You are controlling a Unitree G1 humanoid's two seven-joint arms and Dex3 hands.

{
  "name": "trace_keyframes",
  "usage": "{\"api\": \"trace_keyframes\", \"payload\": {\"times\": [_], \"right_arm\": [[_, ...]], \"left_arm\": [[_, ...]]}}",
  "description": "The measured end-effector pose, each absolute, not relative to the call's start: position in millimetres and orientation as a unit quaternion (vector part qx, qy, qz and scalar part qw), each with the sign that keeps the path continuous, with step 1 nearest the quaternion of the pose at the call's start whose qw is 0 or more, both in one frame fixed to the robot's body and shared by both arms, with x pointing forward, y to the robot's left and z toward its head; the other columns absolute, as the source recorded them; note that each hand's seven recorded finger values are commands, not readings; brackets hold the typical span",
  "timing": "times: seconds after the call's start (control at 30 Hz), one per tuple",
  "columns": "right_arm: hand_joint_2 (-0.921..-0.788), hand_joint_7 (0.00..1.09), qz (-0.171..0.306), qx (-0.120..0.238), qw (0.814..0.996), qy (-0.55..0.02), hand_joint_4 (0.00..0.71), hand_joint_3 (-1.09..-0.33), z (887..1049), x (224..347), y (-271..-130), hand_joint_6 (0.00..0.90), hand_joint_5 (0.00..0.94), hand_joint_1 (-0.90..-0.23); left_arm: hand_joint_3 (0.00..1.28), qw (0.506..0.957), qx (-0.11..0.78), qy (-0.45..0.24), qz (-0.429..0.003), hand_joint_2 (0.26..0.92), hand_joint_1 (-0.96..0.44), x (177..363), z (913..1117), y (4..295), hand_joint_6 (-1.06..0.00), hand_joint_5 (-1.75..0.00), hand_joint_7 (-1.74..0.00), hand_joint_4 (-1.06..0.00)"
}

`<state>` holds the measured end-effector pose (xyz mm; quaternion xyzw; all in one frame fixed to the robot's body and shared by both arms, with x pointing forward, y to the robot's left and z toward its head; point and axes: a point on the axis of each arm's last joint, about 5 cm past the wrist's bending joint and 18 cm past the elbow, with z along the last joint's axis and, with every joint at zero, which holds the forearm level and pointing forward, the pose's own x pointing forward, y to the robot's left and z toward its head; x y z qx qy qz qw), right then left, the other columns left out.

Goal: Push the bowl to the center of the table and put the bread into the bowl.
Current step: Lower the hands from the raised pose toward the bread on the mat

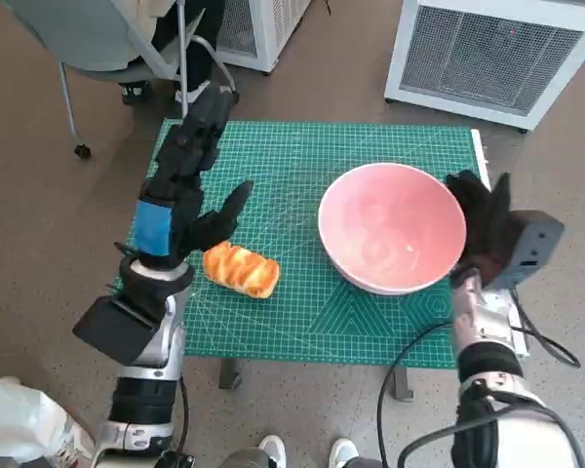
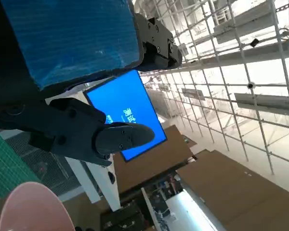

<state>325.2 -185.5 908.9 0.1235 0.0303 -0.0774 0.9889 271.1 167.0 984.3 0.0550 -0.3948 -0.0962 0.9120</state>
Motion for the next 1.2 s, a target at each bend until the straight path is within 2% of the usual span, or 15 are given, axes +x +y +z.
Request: {"api": "trace_keyframes", "payload": {"times": [0.27,0.83,1.1,1.2], "right_arm": [[-0.921,0.58,-0.064,0.136,0.988,0.028,0.279,-0.793,915.8,331.3,-169.6,0.058,0.017,-0.528],[-0.921,0.63,-0.060,0.174,0.982,0.039,0.320,-0.751,926.5,339.2,-141.6,0.084,0.030,-0.532],[-0.921,0.62,-0.053,0.167,0.984,0.036,0.328,-0.745,931.1,341.6,-138.7,0.086,0.030,-0.527],[-0.921,0.62,-0.051,0.152,0.987,0.022,0.328,-0.747,936.3,343.8,-141.1,0.087,0.029,-0.523]], "left_arm": [[0.41,0.910,0.059,-0.399,-0.092,0.921,-0.41,267.6,985,170,-0.35,0.00,-0.09,-0.31],[0.40,0.915,0.067,-0.389,-0.084,0.921,-0.42,258.3,983,177,-0.36,0.00,-0.07,-0.31],[0.40,0.917,0.073,-0.384,-0.077,0.921,-0.43,252.4,980,181,-0.36,0.00,-0.06,-0.30],[0.40,0.918,0.078,-0.382,-0.074,0.921,-0.43,249.8,979,184,-0.36,0.00,-0.06,-0.30]]}}
